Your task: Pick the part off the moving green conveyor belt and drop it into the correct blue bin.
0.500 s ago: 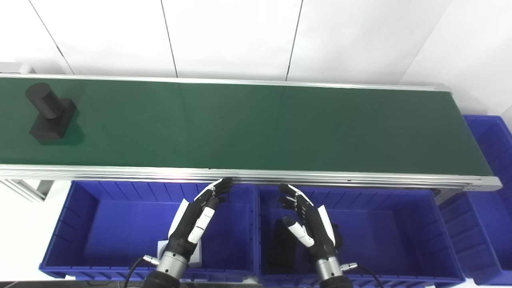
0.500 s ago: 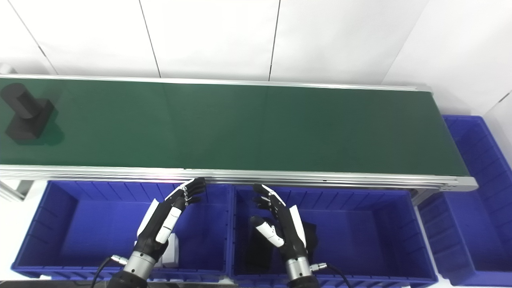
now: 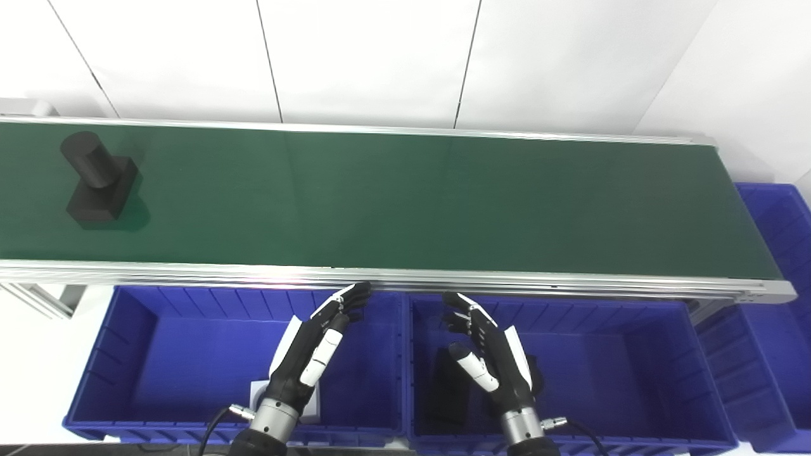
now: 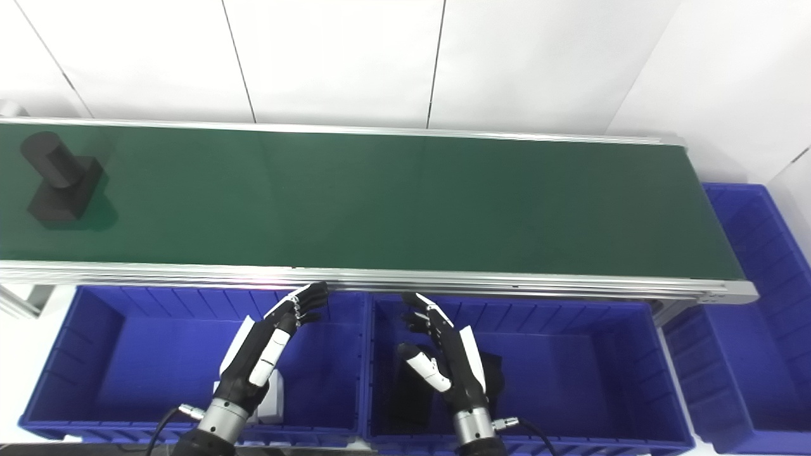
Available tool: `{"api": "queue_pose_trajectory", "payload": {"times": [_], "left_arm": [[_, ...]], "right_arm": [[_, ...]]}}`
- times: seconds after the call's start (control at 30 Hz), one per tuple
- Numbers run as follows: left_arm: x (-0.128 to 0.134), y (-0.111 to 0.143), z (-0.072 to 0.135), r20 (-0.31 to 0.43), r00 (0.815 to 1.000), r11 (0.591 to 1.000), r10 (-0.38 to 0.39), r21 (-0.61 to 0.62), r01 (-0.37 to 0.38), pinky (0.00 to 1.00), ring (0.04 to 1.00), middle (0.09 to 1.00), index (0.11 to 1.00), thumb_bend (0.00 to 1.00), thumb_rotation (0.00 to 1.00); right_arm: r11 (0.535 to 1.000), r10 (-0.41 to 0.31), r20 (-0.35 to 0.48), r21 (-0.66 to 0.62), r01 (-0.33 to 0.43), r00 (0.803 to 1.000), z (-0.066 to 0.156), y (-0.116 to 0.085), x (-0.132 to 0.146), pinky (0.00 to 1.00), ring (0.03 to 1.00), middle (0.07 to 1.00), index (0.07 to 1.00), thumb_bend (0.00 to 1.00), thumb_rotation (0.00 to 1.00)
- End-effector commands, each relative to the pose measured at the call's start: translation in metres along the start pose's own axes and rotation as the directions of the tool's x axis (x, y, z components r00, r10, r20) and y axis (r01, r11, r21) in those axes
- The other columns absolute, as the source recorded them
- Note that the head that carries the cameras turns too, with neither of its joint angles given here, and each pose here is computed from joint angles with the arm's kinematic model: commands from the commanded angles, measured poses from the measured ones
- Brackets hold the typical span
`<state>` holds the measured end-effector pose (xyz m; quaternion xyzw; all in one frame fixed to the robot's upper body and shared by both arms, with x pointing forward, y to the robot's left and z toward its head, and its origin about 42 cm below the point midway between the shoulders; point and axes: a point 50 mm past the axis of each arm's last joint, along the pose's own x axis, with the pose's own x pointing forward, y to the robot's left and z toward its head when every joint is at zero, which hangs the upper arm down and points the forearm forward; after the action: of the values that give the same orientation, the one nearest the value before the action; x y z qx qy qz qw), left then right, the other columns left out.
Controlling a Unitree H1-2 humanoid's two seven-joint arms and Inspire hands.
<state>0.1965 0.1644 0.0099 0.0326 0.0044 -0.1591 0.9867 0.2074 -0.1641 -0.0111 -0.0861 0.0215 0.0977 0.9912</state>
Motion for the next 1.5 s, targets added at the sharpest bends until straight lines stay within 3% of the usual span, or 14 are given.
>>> {"api": "queue_pose_trajectory", "payload": {"times": [0.0,0.6,0.83,1.27,1.47], "left_arm": [[0.0027,0.0014,0.0063,0.057,0.998,1.000,0.001,0.003,-0.001,0.83,0.862,0.860,0.842,0.51,1.00],[0.0037,0.0014,-0.0011,0.029,1.000,1.000,0.000,0.008,-0.001,0.81,0.856,0.855,0.840,0.50,1.00],[0.0039,0.0010,-0.0033,0.021,1.000,1.000,0.001,0.019,-0.002,0.83,0.864,0.858,0.843,0.56,1.00],[0.0045,0.0012,-0.0013,0.029,1.000,1.000,0.003,0.010,-0.004,0.83,0.862,0.859,0.841,0.50,1.00],[0.0037,0.0022,-0.0011,0.029,1.000,1.000,-0.001,0.014,0.000,0.82,0.863,0.860,0.842,0.52,1.00]], "right_arm": [[1.000,-0.004,0.061,0.015,0.004,0.998,0.0097,-0.0002,0.0059,0.74,0.775,0.847,0.827,0.89,0.87],[1.000,0.006,0.034,0.007,-0.006,0.999,0.0025,0.0011,0.0071,0.76,0.783,0.848,0.830,0.86,0.85],[1.000,0.002,0.027,0.007,-0.003,1.000,0.0008,0.0016,0.0080,0.72,0.772,0.839,0.828,0.85,0.84],[1.000,0.009,0.029,-0.003,-0.009,1.000,0.0008,0.0020,0.0081,0.75,0.780,0.853,0.835,0.84,0.84],[1.000,0.010,0.033,-0.003,-0.010,0.999,0.0019,0.0028,0.0077,0.74,0.779,0.849,0.833,0.83,0.84]]}}
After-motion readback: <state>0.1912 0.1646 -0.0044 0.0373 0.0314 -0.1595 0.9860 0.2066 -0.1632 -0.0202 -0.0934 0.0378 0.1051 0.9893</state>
